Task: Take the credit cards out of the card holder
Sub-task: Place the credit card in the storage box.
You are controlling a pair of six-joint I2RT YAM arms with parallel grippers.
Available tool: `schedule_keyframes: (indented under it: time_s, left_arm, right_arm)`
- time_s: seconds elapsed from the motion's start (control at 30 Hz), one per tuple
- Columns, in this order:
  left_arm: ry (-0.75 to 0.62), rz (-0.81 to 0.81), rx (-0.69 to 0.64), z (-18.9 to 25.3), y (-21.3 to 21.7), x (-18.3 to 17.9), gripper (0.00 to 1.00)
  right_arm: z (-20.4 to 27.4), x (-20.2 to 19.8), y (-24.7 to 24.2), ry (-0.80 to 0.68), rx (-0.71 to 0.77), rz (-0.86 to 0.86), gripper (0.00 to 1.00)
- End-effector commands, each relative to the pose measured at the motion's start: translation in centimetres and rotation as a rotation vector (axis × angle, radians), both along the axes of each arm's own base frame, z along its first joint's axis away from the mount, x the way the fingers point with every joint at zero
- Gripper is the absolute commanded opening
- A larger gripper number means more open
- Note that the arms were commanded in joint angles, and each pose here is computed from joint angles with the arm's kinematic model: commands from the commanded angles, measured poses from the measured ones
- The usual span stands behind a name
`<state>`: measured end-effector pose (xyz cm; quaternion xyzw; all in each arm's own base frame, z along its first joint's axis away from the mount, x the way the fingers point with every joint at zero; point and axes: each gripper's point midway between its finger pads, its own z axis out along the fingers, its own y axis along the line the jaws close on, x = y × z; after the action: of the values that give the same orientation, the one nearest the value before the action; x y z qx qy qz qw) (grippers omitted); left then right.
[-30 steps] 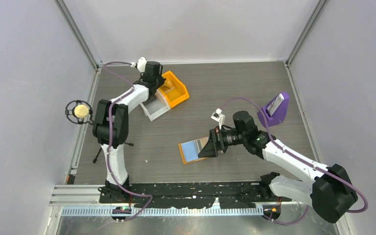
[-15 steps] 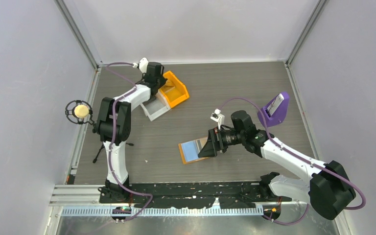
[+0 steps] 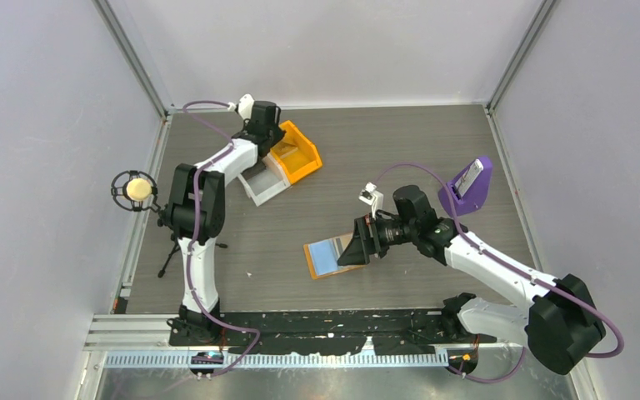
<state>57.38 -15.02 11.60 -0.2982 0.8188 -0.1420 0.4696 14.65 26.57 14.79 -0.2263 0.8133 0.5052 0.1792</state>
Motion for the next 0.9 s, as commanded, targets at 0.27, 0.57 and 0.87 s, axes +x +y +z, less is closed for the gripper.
schedule_keyframes:
  time_s: [0.27,0.57,0.87]
  left_arm:
    - [-0.059,0.006,0.082,4.0,1.4,-0.1,0.29]
    - [-0.073,-0.055,0.137,7.8,1.7,-1.8,0.40]
    - [0.056,-0.470,-0.052,10.7,-4.1,-9.1,0.42]
  right_arm:
    - [1.6,0.9,0.0,-0.062,0.013,-0.024,0.95]
    - [1.6,1.7,-0.6,-0.091,-0.007,-0.106,0.95]
    - [1.0,3.4,-1.7,-0.061,-0.069,-0.261,0.96]
